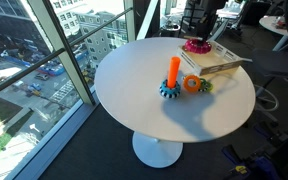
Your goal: Put the pink ring on the orange stand.
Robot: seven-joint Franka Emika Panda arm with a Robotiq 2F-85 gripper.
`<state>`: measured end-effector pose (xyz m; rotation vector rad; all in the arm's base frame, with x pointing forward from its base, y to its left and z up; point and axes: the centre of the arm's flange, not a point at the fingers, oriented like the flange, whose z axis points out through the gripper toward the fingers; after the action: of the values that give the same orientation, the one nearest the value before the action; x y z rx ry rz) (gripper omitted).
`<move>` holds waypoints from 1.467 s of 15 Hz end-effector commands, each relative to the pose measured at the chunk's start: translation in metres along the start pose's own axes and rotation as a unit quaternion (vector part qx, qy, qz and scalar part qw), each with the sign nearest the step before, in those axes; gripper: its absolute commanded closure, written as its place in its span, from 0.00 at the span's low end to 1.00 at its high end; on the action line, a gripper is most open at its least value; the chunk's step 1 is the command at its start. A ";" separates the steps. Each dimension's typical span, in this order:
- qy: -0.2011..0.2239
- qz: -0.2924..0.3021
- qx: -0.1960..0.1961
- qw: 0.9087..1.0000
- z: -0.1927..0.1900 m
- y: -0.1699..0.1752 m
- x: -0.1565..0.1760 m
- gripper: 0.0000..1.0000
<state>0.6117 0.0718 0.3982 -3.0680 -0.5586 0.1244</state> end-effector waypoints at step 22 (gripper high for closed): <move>0.001 -0.040 -0.010 0.999 0.030 -0.045 0.069 0.90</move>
<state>0.6469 0.1316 0.3628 -3.0352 -0.6873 0.1351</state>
